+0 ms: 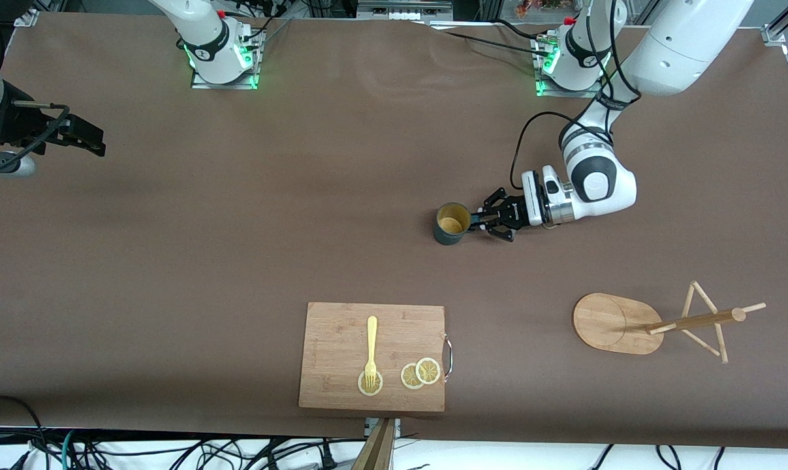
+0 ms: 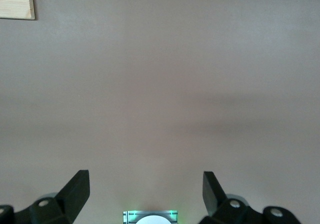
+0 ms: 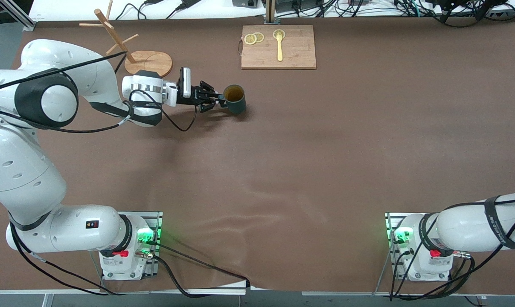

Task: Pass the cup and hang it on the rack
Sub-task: 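Lift the mug with the left gripper and carry it toward the rack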

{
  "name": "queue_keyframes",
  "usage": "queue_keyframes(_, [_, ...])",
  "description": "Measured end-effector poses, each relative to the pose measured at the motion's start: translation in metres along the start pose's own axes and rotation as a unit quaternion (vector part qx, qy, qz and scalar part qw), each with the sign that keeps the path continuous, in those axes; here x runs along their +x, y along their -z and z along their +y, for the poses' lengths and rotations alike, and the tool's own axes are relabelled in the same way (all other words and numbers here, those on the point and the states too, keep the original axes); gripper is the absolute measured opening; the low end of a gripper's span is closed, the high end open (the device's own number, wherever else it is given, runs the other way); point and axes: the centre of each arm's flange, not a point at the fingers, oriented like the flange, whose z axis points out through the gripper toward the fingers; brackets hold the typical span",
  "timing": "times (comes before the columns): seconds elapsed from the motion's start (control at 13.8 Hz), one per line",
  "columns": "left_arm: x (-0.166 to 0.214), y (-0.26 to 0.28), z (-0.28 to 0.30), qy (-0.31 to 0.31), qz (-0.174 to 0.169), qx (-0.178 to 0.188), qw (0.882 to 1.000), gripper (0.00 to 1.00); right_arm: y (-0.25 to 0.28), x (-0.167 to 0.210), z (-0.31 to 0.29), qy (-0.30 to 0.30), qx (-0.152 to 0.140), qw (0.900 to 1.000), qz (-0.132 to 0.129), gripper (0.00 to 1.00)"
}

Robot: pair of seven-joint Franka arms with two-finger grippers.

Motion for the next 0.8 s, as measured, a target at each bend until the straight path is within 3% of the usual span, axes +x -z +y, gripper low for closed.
queue_keyframes(0.22, [0.030, 0.014, -0.022, 0.022, -0.028, -0.026, 0.999, 0.21, 0.000, 0.000, 0.000, 0.000, 0.000, 1.000, -0.001, 1.00])
queue_keyframes(0.44, [0.057, 0.040, -0.048, 0.056, -0.084, -0.044, 0.994, 0.21, 0.000, 0.000, 0.000, 0.000, 0.000, 1.000, -0.002, 1.00])
queue_keyframes(0.8, [0.070, 0.114, -0.095, 0.128, -0.182, -0.048, 0.974, 0.21, -0.001, 0.000, -0.001, 0.001, 0.005, 1.000, -0.002, 1.00])
